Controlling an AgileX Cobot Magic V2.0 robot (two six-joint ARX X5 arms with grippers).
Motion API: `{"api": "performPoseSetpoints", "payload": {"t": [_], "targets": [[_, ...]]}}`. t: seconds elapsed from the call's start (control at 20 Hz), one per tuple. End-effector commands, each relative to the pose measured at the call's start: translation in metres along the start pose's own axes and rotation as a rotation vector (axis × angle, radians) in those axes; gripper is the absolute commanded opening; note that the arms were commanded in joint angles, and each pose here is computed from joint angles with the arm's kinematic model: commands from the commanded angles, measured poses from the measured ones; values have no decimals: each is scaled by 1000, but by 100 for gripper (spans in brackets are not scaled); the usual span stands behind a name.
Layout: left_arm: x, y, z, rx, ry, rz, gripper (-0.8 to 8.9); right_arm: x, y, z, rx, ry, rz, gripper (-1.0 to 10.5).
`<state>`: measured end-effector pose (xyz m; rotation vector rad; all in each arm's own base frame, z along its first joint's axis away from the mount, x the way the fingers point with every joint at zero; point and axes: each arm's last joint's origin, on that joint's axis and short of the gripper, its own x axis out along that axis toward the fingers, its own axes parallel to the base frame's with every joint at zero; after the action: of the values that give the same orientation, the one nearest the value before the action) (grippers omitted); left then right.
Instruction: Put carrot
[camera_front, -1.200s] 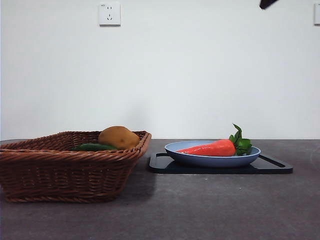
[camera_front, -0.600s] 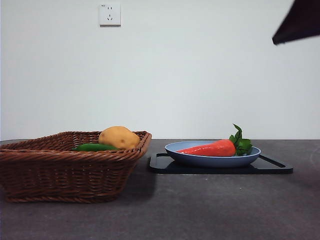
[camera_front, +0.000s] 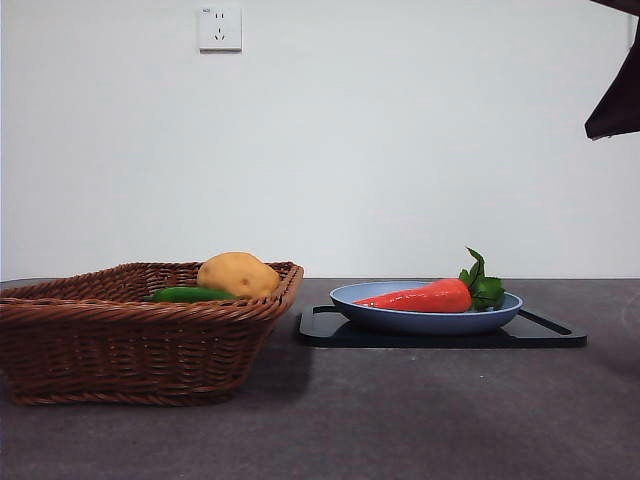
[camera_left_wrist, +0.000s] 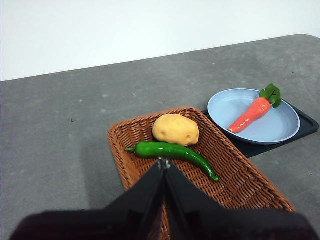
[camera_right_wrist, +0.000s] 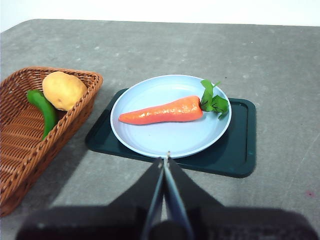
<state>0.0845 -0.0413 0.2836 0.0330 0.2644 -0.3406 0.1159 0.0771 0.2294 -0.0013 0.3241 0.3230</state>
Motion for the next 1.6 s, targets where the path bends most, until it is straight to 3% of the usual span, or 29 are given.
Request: {"api": "performPoseSetpoints", "payload": {"t": [0.05,0.25,0.35,0.7,1.1,1.6], "targets": [[-1,0,3,-11,-14,-1,8,0,1,3,16,-16,4,4],[-7,2,3,-18,-42,19,8,0,1,3,16,-16,4,4],[-18,9,3,71,-86,76,8,0,1,3,16,-16,3,4],[-25,33,-34,-9,-214,431,8,0,1,3,16,-16,3,4],[21,46,-104,-70,-162,440,8,0,1,3,16,-17,4,4],[31,47,-130,-130,-107,424,8,-1,1,3,17,-18,4,3]]}}
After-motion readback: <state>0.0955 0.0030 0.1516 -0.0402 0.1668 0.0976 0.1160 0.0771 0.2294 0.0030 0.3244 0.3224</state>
